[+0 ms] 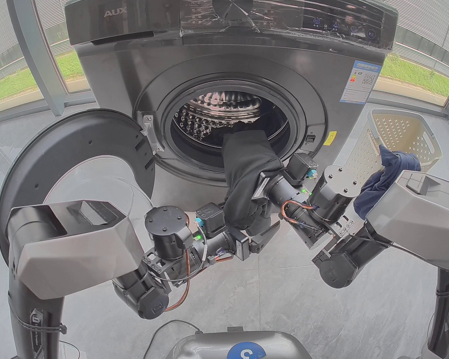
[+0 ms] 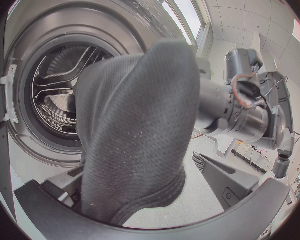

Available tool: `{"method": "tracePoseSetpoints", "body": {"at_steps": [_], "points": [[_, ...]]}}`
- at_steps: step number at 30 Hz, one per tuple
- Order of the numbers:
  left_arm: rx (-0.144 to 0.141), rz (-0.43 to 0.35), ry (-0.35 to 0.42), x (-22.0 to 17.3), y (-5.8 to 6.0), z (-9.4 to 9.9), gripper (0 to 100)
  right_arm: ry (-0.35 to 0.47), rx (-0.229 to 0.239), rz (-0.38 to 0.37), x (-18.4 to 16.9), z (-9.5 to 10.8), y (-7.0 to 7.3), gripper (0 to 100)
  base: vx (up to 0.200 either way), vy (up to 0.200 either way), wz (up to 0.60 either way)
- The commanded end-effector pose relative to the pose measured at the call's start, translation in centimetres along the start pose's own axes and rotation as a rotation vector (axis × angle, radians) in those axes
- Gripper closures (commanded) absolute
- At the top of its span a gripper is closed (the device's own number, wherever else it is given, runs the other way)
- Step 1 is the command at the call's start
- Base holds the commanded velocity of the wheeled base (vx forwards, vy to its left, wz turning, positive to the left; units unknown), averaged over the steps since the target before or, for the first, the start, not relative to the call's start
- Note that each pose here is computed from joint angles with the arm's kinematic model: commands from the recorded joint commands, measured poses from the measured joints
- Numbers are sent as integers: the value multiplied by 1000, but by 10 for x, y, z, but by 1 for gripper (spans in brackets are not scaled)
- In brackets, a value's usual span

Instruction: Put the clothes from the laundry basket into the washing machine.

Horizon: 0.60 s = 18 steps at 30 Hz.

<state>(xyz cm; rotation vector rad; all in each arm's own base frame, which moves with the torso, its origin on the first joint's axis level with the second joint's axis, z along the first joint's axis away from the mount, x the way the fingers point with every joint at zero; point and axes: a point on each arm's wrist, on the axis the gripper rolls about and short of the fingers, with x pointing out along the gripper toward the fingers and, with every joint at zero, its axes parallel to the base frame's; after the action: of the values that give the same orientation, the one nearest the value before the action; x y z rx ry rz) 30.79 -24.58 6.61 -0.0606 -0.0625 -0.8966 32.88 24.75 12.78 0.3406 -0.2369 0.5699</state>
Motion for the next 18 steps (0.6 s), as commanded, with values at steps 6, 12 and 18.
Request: {"method": "tracePoseSetpoints", "body": {"at_steps": [6, 12, 18], "points": [[-9, 63, -11, 23, 18, -26, 0, -13, 22, 20, -7, 6, 23, 100, 0, 0, 0], [-15, 124, -69, 31, 35, -19, 0, -5, 32, 35, -12, 8, 30, 100, 0, 0, 0], [-12, 139, -93, 34, 37, -15, 0, -5, 34, 36, -12, 8, 31, 100, 0, 0, 0]]}}
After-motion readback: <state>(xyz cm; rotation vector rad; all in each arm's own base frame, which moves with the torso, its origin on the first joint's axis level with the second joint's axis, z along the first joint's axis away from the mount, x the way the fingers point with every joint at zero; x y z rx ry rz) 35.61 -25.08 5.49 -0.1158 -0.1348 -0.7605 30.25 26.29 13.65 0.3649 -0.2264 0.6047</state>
